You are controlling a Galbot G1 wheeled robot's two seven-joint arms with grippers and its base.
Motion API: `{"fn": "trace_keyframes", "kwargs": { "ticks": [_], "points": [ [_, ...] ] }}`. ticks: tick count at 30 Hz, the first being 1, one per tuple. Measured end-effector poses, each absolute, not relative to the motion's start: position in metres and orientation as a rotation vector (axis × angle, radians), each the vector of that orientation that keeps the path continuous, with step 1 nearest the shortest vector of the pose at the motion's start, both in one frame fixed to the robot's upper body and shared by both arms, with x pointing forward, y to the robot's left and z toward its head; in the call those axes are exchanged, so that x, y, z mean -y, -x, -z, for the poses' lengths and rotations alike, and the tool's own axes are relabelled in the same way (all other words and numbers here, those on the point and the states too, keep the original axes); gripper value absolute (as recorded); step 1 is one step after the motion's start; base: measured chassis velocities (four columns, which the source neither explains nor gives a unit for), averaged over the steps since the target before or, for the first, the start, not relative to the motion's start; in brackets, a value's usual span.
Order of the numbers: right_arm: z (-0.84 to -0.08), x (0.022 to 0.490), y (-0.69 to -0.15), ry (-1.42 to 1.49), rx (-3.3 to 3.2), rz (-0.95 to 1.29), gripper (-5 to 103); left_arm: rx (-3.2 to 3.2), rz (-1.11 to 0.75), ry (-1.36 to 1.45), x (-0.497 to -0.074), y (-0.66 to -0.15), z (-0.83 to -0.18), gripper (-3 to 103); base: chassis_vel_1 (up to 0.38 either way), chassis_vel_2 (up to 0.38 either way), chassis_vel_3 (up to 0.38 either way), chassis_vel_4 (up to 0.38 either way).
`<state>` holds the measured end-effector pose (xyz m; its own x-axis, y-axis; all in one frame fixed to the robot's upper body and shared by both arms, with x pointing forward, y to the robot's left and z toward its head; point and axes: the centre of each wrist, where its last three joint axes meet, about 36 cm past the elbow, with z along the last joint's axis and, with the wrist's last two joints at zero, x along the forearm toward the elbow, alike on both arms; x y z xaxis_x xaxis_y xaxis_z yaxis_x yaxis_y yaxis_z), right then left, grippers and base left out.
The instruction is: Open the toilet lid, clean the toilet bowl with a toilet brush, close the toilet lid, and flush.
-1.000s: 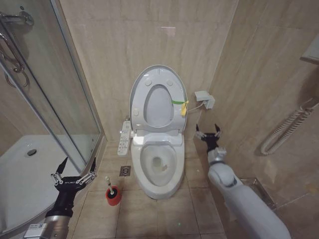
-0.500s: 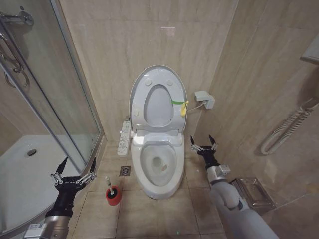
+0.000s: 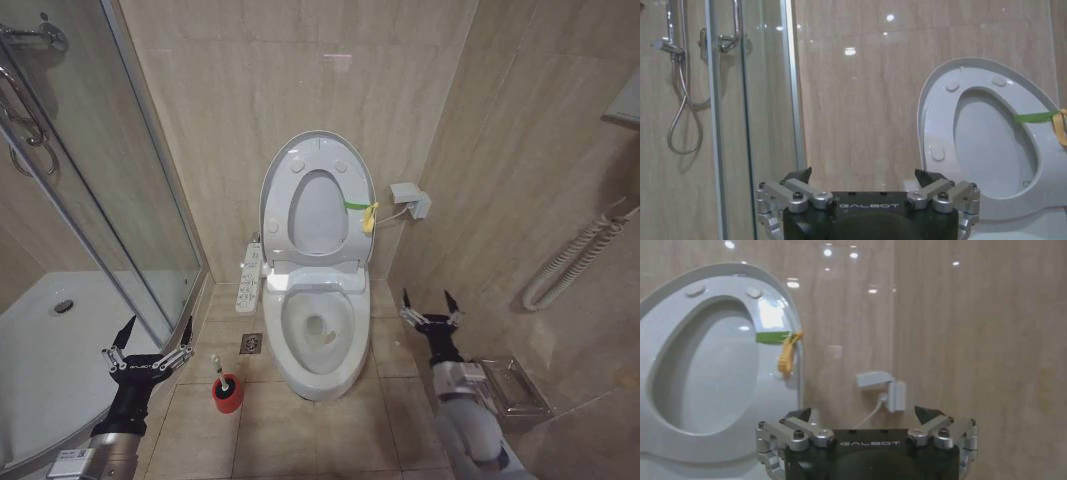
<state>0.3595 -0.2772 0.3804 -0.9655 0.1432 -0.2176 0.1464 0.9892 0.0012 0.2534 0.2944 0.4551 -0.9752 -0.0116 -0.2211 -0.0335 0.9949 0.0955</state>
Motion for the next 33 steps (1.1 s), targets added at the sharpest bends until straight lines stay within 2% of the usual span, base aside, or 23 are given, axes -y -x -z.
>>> {"fn": "trace_keyframes", "kwargs": {
  "ticks": [11, 23, 33],
  "points": [
    [-0.379, 0.263, -0.321, -0.285, -2.897, -0.002, 100, -2.916, -0.145, 0.033, -0.294, -0.253, -0.455, 100, 0.0, 0.0, 0.0, 0.0],
    [-0.378, 0.273, -0.321, -0.368, -2.89, 0.023, 100, -2.916, -0.145, 0.033, -0.294, -0.253, -0.455, 100, 0.0, 0.0, 0.0, 0.0],
    [-0.376, 0.271, -0.318, -0.329, -2.905, 0.05, 100, -2.916, -0.145, 0.033, -0.294, -0.253, -0.455, 100, 0.0, 0.0, 0.0, 0.0]
  ]
}}
